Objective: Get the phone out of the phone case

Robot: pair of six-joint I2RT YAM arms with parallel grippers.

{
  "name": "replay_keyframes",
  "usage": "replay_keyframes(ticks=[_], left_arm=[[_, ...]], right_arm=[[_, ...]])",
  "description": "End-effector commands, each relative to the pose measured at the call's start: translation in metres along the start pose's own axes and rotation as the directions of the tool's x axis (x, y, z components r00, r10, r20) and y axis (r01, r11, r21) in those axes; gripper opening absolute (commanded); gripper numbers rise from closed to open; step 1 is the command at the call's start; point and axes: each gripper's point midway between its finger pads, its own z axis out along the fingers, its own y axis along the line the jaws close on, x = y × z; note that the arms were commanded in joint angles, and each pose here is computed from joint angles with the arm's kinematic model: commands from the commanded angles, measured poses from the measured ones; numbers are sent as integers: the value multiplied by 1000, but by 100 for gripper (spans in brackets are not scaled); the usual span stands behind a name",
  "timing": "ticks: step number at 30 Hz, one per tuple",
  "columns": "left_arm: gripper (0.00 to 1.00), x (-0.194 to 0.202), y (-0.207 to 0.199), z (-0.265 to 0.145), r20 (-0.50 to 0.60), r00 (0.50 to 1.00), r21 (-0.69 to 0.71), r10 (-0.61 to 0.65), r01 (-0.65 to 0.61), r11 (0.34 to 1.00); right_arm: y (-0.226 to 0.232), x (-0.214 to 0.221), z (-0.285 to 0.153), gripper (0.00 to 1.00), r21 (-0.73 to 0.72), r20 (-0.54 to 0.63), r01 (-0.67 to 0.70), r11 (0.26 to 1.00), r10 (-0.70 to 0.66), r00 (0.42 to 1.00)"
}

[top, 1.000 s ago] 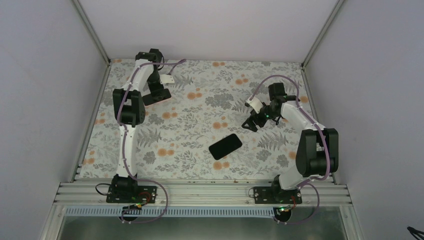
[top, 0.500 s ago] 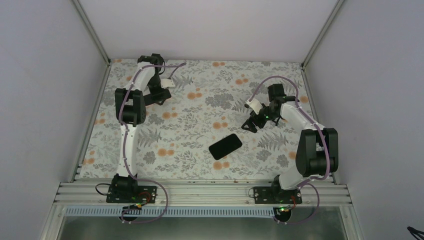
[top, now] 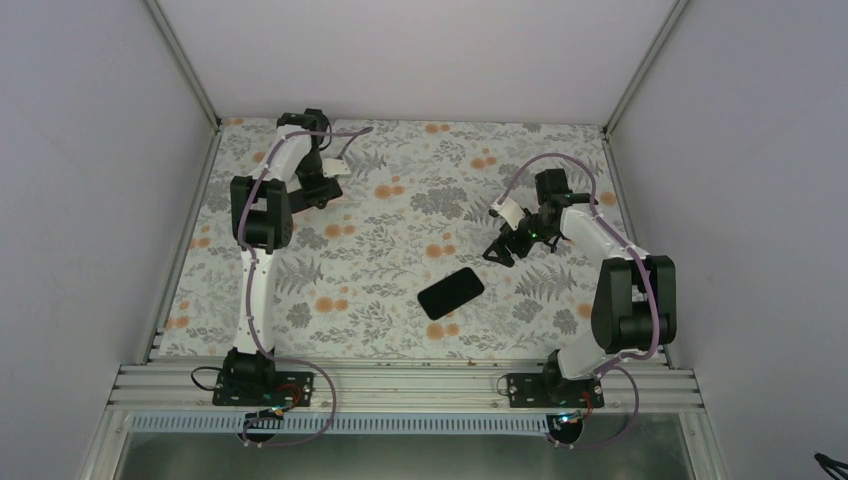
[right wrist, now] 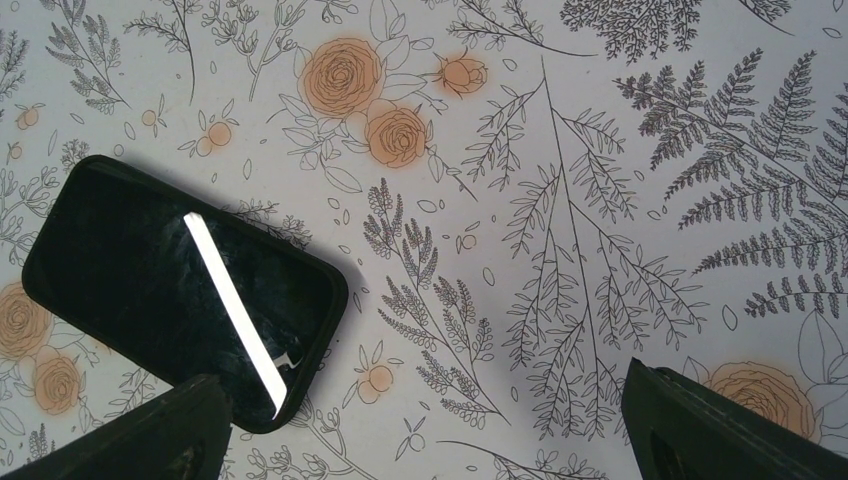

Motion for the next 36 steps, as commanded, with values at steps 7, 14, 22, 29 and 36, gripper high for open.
replay_keyframes(ticks=[7,14,22,29,36], left_arm=[[69,-2,-13,-4,-11,1000,25,15,-14,1000],[69,-20,-32,-25,6,997,7,71,-71,997],[71,-73,-103,-63,62,972,-8,226,-226,974],[72,-122,-189,-87,96,913,-26,398,-397,917],[77,-148,-236,-71,68,864,-13,499,-499,867]], right_arm=[[3,-3,1,100,-7,7,9,1000,-9,1000],[4,-9,-8,100,-11,30,19,1000,-18,999],[-10,-7,-33,100,10,62,-1,1000,0,998],[-27,12,-57,100,52,65,-43,998,40,997],[-30,29,-60,100,47,65,-73,996,69,995]])
